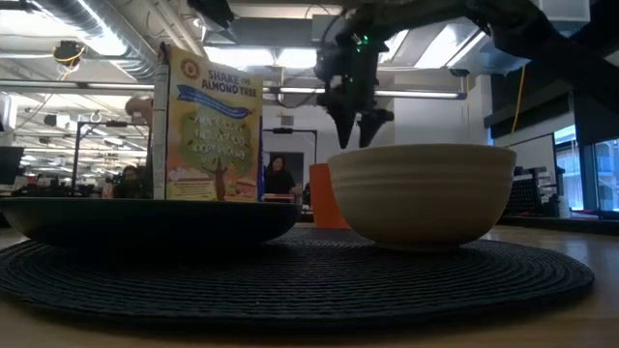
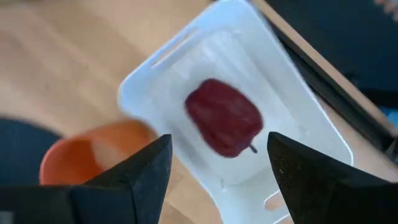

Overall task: Arrange a breakfast setting
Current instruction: Put the red apple on the dark green plate

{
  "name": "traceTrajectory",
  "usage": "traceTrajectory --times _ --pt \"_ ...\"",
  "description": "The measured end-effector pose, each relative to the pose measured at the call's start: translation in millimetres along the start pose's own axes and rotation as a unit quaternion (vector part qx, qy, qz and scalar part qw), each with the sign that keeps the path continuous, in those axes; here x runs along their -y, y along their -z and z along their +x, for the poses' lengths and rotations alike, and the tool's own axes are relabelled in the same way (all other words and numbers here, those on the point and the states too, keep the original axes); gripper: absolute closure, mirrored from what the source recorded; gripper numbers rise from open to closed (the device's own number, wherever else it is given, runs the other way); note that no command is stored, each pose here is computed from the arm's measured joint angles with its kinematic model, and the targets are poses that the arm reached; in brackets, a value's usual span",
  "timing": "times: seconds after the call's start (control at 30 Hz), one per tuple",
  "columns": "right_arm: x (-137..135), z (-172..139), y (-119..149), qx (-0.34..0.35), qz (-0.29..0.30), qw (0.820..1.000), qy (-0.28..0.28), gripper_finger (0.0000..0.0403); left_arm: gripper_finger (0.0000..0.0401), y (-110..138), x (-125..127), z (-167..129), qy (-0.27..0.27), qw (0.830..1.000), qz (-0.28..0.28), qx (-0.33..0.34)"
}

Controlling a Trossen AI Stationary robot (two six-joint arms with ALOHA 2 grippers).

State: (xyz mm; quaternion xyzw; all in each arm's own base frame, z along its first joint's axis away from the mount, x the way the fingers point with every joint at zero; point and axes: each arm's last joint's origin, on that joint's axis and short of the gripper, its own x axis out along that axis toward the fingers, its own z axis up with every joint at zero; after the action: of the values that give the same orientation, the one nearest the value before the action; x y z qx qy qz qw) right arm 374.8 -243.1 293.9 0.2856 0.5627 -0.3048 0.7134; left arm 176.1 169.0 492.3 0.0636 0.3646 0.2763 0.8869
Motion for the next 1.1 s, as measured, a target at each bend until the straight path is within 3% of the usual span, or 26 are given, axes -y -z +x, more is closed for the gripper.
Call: traceTrajectory --times 0.1,0.17,0.37,0.6,0.83,1.1 --pt "17 5 -9 0.010 0.010 1.000 -0.006 0.0150 0.0103 0 0 0 0.000 1.000 0.001 0.000" --pt "25 7 -10 0.005 -0.021 1.000 -0.009 0.0150 0.0103 0 0 0 0.000 1.000 0.004 0.001" --pt "22 25 -3 -0.032 -0.114 0.993 -0.014 0.0145 0.0103 0 0 0 -0.001 1.000 0.013 0.002" --pt "19 60 10 -0.086 -0.163 0.983 -0.009 0.0095 0.0103 0 0 0 0.000 1.000 0.013 0.001" --pt "19 84 15 -0.090 -0.183 0.979 -0.005 0.0044 0.0103 0 0 0 -0.001 1.000 0.013 0.001" --pt "18 94 10 -0.049 -0.194 0.980 -0.011 0.0050 0.0103 -1 0 0 -0.002 1.000 0.007 0.003"
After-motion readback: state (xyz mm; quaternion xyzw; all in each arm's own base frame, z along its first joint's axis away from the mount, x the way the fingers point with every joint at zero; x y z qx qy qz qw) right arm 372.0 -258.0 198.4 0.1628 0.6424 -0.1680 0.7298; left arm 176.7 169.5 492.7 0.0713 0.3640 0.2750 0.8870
